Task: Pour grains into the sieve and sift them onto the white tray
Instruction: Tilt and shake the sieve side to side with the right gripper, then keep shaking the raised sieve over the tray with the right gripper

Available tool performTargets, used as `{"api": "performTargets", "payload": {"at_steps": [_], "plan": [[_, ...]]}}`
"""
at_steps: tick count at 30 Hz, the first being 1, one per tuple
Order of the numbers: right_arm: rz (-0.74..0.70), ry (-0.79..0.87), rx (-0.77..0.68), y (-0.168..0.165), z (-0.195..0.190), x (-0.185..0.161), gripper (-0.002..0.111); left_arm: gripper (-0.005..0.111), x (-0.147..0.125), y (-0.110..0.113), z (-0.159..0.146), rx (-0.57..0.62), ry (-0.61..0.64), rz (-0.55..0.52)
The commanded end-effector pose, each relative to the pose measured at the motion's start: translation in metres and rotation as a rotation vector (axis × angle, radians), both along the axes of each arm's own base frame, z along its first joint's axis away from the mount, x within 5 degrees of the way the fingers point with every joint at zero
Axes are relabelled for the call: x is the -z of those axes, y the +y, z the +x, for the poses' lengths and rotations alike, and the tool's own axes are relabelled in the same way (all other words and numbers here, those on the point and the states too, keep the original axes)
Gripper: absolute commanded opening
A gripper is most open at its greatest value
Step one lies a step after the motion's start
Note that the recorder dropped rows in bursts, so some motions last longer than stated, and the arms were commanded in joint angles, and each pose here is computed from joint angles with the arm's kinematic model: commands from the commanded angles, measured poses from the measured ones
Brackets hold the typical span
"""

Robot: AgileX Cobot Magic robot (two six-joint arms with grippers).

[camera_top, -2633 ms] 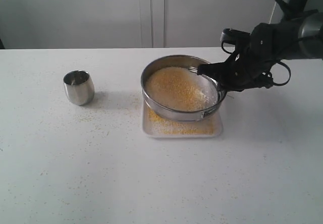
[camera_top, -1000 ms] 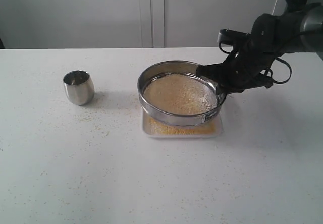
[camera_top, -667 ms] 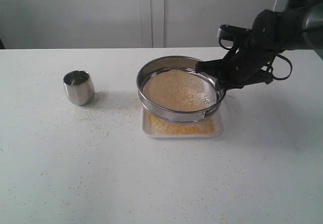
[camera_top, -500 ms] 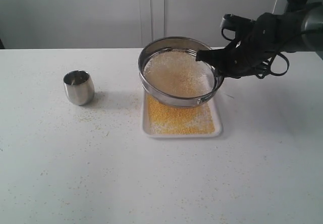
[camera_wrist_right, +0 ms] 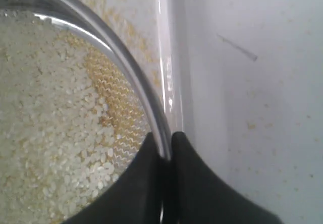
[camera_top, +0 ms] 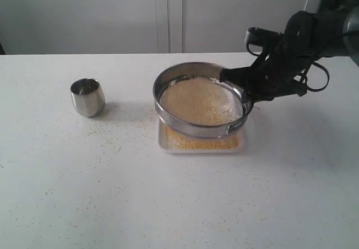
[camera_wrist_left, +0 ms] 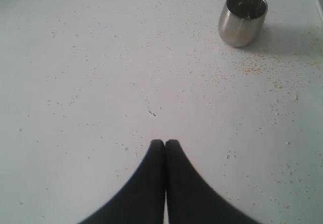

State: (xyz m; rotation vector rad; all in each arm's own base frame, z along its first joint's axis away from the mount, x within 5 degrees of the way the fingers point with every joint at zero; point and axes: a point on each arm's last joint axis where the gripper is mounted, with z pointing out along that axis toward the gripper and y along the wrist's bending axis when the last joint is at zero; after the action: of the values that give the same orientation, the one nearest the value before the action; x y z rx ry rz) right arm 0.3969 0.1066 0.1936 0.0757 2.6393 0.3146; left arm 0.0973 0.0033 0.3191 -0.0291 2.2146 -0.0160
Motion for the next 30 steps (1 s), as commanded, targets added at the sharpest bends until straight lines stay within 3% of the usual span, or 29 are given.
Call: {"api": "performTargets", "payload": {"at_steps": [1,6,10,13,15,20,22,23,24,27,30], "plan": [[0.052,-0.257,0.065,0.0,0.02,-0.002,0.0,0.0,0.001,0.0,-0.001,0.002,0.003,0.005],[0.026,0.04,0.038,0.0,-0.004,0.008,0.0,0.0,0.001,0.0,-0.001,0.002,0.003,0.005],[0.063,-0.229,0.086,0.0,0.019,0.006,0.0,0.0,0.001,0.0,-0.001,0.002,0.003,0.005],[0.118,-0.121,0.123,0.002,0.011,0.004,0.0,0.0,0.001,0.0,-0.001,0.002,0.003,0.005],[0.077,-0.021,0.068,0.001,-0.002,0.003,0.0,0.0,0.001,0.0,-0.001,0.002,0.003,0.005],[0.106,-0.29,0.118,-0.001,0.018,-0.004,0.0,0.0,0.001,0.0,-0.001,0.002,0.003,0.005],[0.127,-0.198,0.124,0.001,0.012,-0.004,0.0,0.0,0.001,0.0,-0.001,0.002,0.003,0.005],[0.094,-0.021,0.063,0.002,-0.004,-0.004,0.0,0.0,0.001,0.0,-0.001,0.002,0.003,0.005],[0.075,0.017,0.042,0.002,-0.008,-0.002,0.0,0.0,0.001,0.0,-0.001,0.002,0.003,0.005],[0.103,-0.257,0.104,0.0,0.015,-0.005,0.0,0.0,0.001,0.0,-0.001,0.002,0.003,0.005],[0.111,-0.051,0.066,0.003,-0.002,-0.006,0.0,0.0,0.001,0.0,-0.001,0.002,0.003,0.005]]}}
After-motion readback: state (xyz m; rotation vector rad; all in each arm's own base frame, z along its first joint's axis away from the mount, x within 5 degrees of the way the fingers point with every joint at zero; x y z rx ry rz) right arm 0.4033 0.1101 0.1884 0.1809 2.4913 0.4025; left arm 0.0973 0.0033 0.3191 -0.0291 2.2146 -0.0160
